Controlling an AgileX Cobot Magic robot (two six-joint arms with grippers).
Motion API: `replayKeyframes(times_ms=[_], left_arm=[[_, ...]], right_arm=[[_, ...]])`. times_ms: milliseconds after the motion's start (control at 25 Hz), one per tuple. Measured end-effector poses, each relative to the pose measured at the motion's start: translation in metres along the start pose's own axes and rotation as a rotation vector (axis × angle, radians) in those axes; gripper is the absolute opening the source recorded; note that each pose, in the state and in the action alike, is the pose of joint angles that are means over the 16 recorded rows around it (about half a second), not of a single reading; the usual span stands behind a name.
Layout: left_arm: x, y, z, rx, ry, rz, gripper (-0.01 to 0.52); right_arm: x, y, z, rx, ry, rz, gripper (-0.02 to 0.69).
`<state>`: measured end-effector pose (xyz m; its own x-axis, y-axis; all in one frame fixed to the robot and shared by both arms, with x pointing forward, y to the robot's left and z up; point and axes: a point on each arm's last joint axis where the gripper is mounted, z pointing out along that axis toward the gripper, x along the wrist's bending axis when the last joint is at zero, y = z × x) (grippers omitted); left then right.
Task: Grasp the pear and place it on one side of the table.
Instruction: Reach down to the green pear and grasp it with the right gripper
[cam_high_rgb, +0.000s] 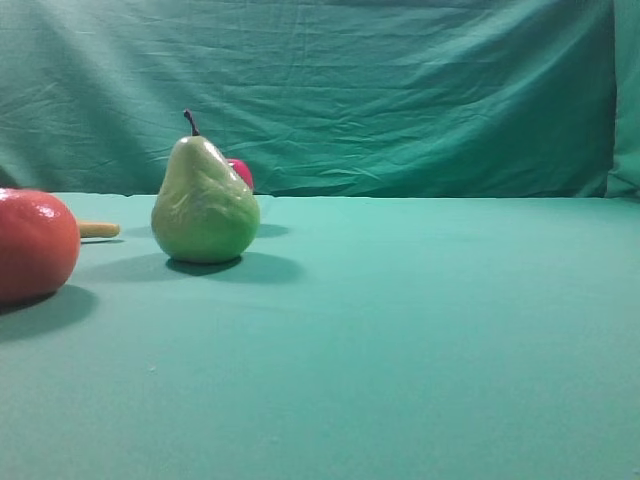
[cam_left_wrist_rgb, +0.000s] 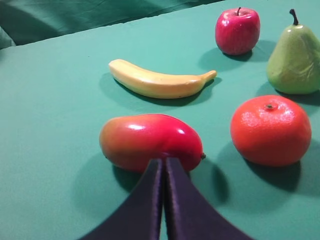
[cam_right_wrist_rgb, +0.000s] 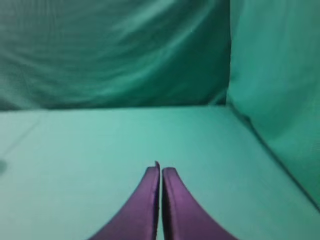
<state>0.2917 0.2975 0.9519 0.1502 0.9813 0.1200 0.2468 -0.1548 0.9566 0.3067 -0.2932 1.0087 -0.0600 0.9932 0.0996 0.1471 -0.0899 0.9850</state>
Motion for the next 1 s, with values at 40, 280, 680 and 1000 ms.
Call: replayKeyframes(times_ms=[40,280,680,1000], left_arm=[[0.000,0.000,0.000,0.000,0.000,0.000,0.000],[0.000,0.000,0.000,0.000,0.000,0.000,0.000],[0.000,0.000,0.000,0.000,0.000,0.000,0.000],[0.000,0.000,0.000,0.000,0.000,0.000,0.000]], right_arm=[[0.001,0.005,0.003,0.024,0.001,0.004,0.000],[0.011,0.035,0.031,0.219,0.052,-0.030,0.000],[0.075,0.060,0.107,0.466,0.341,-0.254,0.064],[0.165,0.054,0.157,0.551,0.579,-0.438,0.346]])
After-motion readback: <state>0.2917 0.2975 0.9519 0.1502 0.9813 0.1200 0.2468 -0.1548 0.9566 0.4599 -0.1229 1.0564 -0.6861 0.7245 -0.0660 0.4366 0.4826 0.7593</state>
